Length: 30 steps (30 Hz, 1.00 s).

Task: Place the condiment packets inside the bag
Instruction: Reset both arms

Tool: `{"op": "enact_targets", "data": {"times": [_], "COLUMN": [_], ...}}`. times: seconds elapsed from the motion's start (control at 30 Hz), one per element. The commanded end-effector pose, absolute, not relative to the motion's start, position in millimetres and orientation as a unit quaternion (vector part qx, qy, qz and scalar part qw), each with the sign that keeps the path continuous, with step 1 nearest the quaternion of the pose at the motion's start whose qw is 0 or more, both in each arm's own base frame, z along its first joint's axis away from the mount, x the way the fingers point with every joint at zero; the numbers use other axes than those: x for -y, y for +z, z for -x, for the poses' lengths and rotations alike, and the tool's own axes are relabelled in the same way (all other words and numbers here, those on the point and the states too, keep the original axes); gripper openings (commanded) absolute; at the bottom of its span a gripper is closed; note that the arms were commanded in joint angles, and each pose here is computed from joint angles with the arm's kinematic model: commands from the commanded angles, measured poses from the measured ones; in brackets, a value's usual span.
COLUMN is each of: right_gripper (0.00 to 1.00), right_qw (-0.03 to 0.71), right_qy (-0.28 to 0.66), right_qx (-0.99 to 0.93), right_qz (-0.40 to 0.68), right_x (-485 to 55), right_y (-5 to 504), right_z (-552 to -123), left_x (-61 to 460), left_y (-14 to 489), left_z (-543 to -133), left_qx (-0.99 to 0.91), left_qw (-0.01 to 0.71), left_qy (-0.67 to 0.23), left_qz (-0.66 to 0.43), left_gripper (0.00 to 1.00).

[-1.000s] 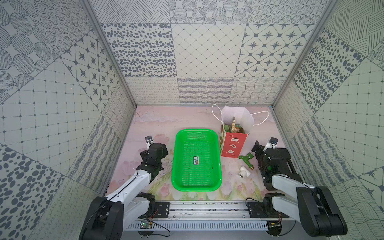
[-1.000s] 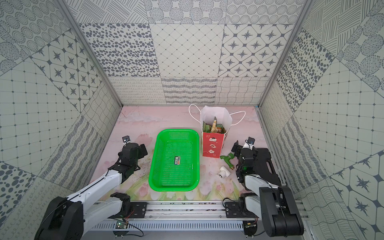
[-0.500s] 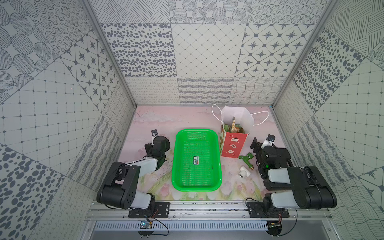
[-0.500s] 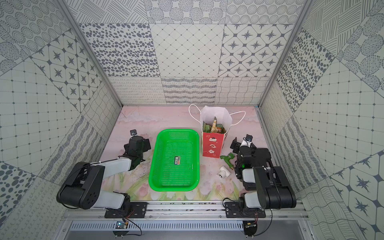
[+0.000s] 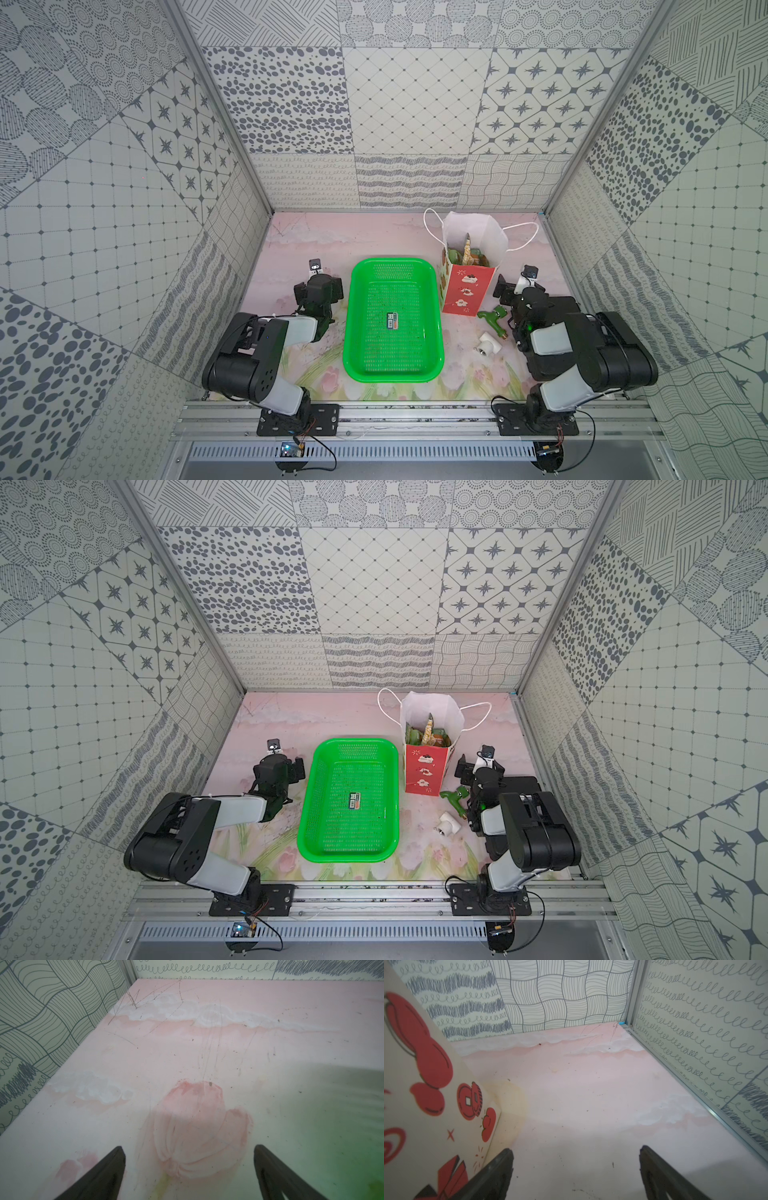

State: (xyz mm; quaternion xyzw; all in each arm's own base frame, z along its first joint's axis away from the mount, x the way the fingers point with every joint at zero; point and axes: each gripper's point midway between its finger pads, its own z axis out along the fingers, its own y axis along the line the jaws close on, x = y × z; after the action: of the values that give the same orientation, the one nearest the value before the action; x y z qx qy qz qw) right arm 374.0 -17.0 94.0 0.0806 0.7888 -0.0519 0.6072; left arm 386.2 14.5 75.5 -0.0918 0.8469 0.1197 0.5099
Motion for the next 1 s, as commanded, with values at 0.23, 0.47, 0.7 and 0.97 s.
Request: {"op": "enact_targets", "data": {"times": [0.23, 0.47, 0.7, 0.97], "right_gripper": [0.97, 0.97, 0.97, 0.97], "right_qw": [0.6, 0.599, 0.6, 0.599], "right_qy": [-0.053, -0.052, -0.052, -0.052], "right_qx": [-0.797, -0.797, -0.796, -0.797], "right_qz": [-0.056, -0.055, -0.055, -0.055], "right_x": [6.7, 6.2, 6.4, 5.9], "right_y": [107.9, 108.0, 108.5, 108.3], "right_z": [-400.6, -400.5, -400.8, -400.9], "left_x": [-2.0, -1.4, -1.7, -1.4], "left_y": [80.0, 79.6, 79.5, 80.1], "left_z": [-395.1, -395.4, -395.3, -395.8], "left_qx": [-0.829, -0.831, -0.83, -0.829], "left_qw": [0.555, 0.553, 0.555, 0.555], "left_qy": [0.026, 0.026, 0.026, 0.026], "left_qz": [0.055, 0.055, 0.054, 0.054], "left_gripper": [0.99, 0.99, 0.99, 0.99]}}
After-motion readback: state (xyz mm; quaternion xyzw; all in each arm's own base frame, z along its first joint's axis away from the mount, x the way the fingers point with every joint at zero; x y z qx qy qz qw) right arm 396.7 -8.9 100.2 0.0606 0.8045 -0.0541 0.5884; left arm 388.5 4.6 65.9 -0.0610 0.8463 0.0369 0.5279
